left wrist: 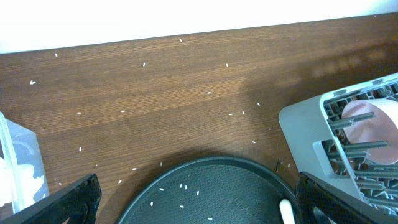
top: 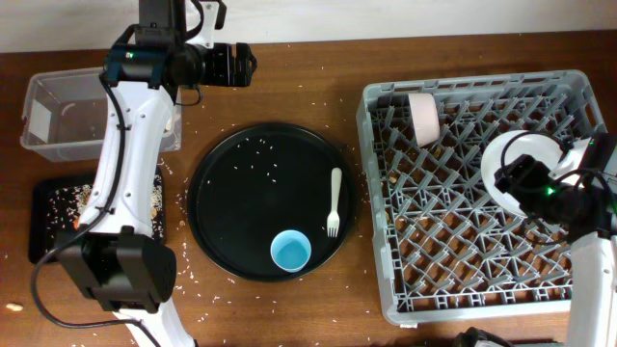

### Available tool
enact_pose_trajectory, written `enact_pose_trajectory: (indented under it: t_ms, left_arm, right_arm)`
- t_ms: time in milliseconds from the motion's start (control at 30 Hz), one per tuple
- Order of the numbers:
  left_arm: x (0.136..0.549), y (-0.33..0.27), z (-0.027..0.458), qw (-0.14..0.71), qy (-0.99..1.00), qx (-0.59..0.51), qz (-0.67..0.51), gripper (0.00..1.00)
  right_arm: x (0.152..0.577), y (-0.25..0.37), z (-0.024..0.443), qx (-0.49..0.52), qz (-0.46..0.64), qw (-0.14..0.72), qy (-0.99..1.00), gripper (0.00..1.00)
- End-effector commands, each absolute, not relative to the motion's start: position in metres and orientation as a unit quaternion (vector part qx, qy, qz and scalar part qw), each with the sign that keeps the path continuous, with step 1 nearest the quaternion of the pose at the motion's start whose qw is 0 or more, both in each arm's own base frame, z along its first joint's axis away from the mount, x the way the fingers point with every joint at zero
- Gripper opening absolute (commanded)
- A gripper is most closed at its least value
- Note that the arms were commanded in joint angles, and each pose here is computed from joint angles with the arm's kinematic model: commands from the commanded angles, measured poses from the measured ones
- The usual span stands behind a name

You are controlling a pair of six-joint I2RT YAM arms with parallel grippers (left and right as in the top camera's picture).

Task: Sort waste into correct bins and load items into the dishwasher rack
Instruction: 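Lower the white plate upright into the rack's right side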

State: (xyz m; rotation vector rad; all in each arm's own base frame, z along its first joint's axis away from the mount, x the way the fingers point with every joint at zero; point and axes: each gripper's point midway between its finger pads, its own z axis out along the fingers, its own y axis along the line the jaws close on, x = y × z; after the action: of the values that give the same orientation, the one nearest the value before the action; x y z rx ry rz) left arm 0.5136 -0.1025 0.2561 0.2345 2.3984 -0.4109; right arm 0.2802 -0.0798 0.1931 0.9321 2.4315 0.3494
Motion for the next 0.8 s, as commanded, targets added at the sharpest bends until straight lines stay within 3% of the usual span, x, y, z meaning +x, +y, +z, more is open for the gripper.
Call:
enact_pose_trajectory:
  t_ms: [0,167,400,567,767]
  left_arm:
    - [0.516,-0.102,0.256,0.344,0.922,0.094,-0.155,0.99]
    - [0.516,-0.102,0.256,0.344,0.921,0.094,-0.155,0.99]
    - [0.516,-0.102,0.256,0.344,0.921,0.094,-0.155,0.99]
    - [0.516,-0.102,0.256,0.344,0.921,0.094,-0.155,0.99]
    - [0.516,-0.102,0.256,0.344,0.921,0.094,-0.155,0.99]
  right_arm:
    - [0.277,-0.080,0.177,0.351,0.130,0.228,0.899,0.72]
    - [0.234,-0.132,0.168,0.428,0.030,0.198,0.881,0.68]
    - [0.219,-0.160,0.138,0.446,-0.027,0.141,0.883,0.64]
    - [0.232,-0.167,0.110,0.454,-0.021,0.139,0.880,0.61]
    - [0.245,-0.172,0.100,0.464,-0.010,0.145,0.874,0.49]
